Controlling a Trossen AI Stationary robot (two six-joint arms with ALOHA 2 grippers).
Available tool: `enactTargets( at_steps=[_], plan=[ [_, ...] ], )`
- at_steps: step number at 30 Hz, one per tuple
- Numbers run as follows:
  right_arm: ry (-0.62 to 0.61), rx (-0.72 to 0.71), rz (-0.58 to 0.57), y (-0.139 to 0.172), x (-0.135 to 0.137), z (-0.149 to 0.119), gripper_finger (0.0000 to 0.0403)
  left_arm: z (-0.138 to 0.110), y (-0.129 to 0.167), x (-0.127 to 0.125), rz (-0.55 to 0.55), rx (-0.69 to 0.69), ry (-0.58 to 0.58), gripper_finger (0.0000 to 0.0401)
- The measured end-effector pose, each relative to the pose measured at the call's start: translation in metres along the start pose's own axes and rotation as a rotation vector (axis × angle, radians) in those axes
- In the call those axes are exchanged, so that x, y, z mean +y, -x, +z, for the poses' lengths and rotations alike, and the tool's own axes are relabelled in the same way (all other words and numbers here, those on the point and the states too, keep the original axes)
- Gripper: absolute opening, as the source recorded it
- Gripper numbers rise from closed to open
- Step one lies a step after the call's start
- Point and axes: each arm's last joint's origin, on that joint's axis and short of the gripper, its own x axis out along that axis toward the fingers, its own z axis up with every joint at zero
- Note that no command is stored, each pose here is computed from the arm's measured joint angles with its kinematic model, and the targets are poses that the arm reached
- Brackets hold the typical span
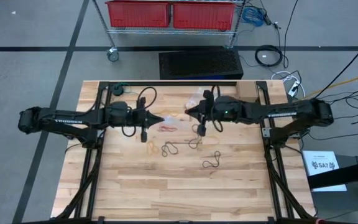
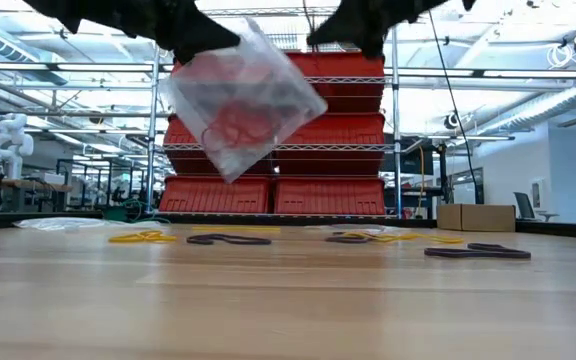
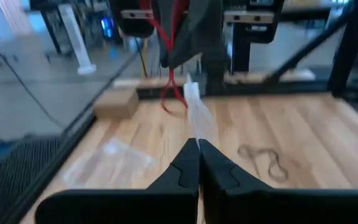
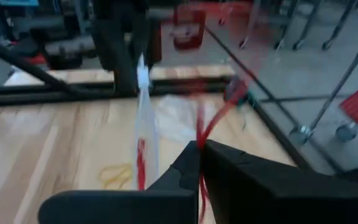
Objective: Sort rubber bands
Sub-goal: Adjust the red rubber band into the zip bag
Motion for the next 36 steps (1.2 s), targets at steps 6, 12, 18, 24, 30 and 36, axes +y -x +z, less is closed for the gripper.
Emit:
enactTargets(
  at_steps=[6,12,18,24,30,36],
  plan=[
    [0.038,-0.063,-0.016,0.010,0.005,0.038,0.0000,-0.008,0.002,0.000,0.034,-0.102,-0.001,0.0000],
    [0.057,-0.116,-0.015,0.018,0.011,0.059,0.0000,-0.008,0.004,0.000,0.074,-0.195,0.000,0.0000],
    [0.086,-0.126,-0.002,0.019,0.014,0.061,0.0000,-0.005,0.006,0.001,0.081,-0.259,0.001,0.0000],
    [0.080,-0.174,0.044,0.019,0.016,0.065,0.0000,-0.002,0.006,0.001,0.080,-0.287,0.001,0.0000],
    [0.098,-0.185,0.076,0.020,0.017,0.066,0.0000,0.000,0.007,0.000,0.055,-0.314,-0.003,0.0000],
    [0.105,-0.228,0.178,0.021,0.020,0.070,0.0000,0.000,0.007,0.000,0.052,-0.311,-0.003,0.0000]
  ],
)
